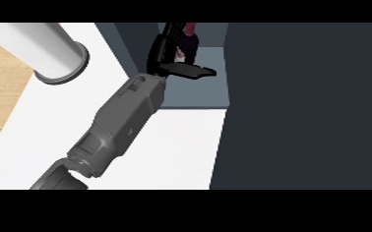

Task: Pick up the wine, place it into the cabinet and close the cabinet

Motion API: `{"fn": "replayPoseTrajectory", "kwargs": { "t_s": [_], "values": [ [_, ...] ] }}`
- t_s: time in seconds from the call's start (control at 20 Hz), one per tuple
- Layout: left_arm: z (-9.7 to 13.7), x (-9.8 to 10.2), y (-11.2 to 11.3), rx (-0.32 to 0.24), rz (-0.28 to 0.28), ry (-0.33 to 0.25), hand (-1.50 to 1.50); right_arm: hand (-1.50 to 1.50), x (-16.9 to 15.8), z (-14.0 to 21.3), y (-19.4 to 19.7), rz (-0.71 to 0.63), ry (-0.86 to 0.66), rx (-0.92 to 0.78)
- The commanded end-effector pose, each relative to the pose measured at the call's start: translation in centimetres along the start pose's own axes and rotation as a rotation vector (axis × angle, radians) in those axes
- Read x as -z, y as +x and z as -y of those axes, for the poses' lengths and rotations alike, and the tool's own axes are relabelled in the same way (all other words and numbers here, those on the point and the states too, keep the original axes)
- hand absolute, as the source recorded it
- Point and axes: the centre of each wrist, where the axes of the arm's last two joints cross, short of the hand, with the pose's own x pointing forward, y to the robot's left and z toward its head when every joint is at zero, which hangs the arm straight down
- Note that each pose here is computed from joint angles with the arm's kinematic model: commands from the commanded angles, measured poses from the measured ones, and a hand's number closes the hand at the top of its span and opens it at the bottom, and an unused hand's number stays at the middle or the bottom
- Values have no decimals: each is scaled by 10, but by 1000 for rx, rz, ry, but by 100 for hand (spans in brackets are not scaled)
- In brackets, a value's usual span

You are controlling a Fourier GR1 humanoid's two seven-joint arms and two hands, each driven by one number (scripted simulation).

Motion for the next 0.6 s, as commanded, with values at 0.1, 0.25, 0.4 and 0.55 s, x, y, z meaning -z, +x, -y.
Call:
{"fn": "replayPoseTrajectory", "kwargs": {
  "t_s": [0.1, 0.25, 0.4, 0.55],
  "values": [
    [26, -4, 23, -11, 22, -86, -150, -150, -13, -1, 10, 19, -12, -32],
    [58, -18, 30, -14, 35, -114, -150, -150, -33, -7, 3, 8, 6, -9],
    [79, -39, 46, -48, 0, -124, -150, -150, -16, -6, 10, 3, 1, -5],
    [92, -67, 54, -94, -15, -84, -150, -150, -9, -12, 10, 23, 17, -17]
  ]
}}
